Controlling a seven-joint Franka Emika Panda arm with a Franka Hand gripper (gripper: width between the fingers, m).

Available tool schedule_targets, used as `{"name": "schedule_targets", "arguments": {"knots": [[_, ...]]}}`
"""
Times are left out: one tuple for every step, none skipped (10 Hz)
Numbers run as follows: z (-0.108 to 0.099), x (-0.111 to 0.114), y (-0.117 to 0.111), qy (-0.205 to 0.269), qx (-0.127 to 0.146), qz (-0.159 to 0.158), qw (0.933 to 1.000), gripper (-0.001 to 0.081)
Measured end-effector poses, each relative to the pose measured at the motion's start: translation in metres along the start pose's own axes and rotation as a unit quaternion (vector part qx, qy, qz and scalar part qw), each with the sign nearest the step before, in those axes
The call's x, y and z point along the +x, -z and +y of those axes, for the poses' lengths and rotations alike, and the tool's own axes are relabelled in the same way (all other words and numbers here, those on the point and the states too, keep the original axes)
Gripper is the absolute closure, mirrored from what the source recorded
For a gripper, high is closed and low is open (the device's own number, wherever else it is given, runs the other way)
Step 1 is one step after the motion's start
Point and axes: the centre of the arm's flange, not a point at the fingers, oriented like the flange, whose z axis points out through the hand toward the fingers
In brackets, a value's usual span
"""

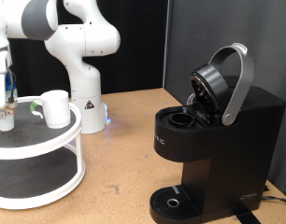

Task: Make a cup of coffee with the keurig machine

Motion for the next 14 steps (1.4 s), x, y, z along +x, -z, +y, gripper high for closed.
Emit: {"name": "schedule_targets", "arguments": {"knots": [[-0.002,0.001,0.005,0.000,0.001,0.005,1.0000,0.0378],[-0.004,0.002,0.011,0.001,0.004,0.009,0.9999,0.0378],[-0.006,0.003,0.017,0.003,0.006,0.012,0.9999,0.0378],[-0.008,0.003,0.021,0.007,0.010,0.011,0.9999,0.0378],[-0.011,0.005,0.025,0.011,0.012,0.010,0.9998,0.0378],[-0.011,0.005,0.024,0.011,0.013,0.010,0.9998,0.0378],[-0.011,0.005,0.024,-0.002,0.015,0.026,0.9995,0.0378],[-0.010,0.008,0.025,-0.027,0.019,0.061,0.9976,0.0378],[-0.007,0.013,0.031,-0.052,0.021,0.102,0.9932,0.0378],[-0.003,0.020,0.040,-0.077,0.021,0.137,0.9873,0.0378],[0.003,0.027,0.052,-0.105,0.014,0.172,0.9794,0.0378],[0.009,0.035,0.063,-0.129,0.013,0.197,0.9717,0.0378],[0.013,0.046,0.073,-0.152,0.016,0.215,0.9645,0.0378],[0.015,0.053,0.076,-0.169,0.022,0.221,0.9603,0.0378]]}}
